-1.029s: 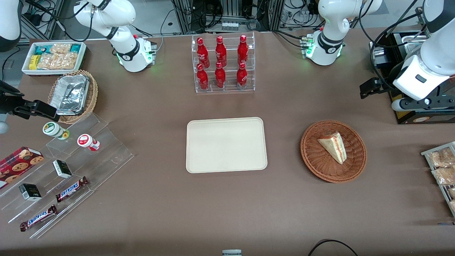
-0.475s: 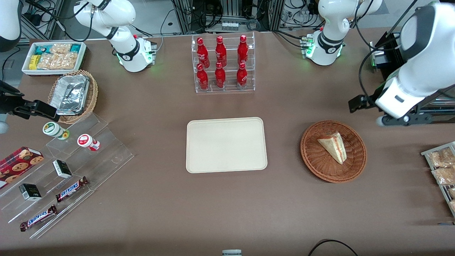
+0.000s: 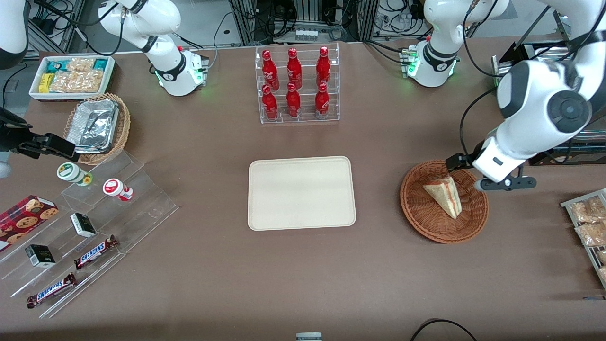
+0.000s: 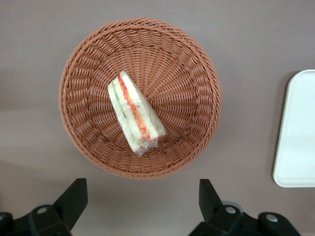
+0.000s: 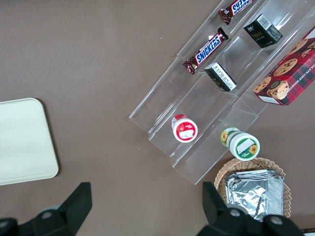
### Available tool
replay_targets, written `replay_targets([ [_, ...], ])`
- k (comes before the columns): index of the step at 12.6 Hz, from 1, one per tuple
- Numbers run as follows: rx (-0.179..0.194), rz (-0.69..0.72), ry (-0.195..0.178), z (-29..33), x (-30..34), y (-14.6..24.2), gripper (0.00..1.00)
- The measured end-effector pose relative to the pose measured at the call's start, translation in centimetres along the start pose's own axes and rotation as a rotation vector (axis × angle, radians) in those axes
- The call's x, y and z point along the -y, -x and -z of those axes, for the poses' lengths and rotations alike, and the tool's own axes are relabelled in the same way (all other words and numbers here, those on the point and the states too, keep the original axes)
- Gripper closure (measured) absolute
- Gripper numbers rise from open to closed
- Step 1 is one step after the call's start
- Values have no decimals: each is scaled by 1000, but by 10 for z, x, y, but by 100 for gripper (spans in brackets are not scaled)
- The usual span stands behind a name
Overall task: Place sandwich from basket to tray
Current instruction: 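Lower the open left gripper around the wrapped sandwich's edge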
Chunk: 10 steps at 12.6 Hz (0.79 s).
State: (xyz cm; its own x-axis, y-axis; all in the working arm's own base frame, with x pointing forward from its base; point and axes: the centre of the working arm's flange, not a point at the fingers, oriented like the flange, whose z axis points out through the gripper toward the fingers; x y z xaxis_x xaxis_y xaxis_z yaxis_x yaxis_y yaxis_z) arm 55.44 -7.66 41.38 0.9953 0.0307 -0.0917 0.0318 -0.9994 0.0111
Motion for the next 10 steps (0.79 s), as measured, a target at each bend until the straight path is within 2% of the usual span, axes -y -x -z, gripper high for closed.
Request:
replay_targets([
  [2,-16,-1,5,-27,1,0,0],
  [6,-11,10,5,-39,3,1,0],
  [10,-43,213,14,-50,6,2,0],
])
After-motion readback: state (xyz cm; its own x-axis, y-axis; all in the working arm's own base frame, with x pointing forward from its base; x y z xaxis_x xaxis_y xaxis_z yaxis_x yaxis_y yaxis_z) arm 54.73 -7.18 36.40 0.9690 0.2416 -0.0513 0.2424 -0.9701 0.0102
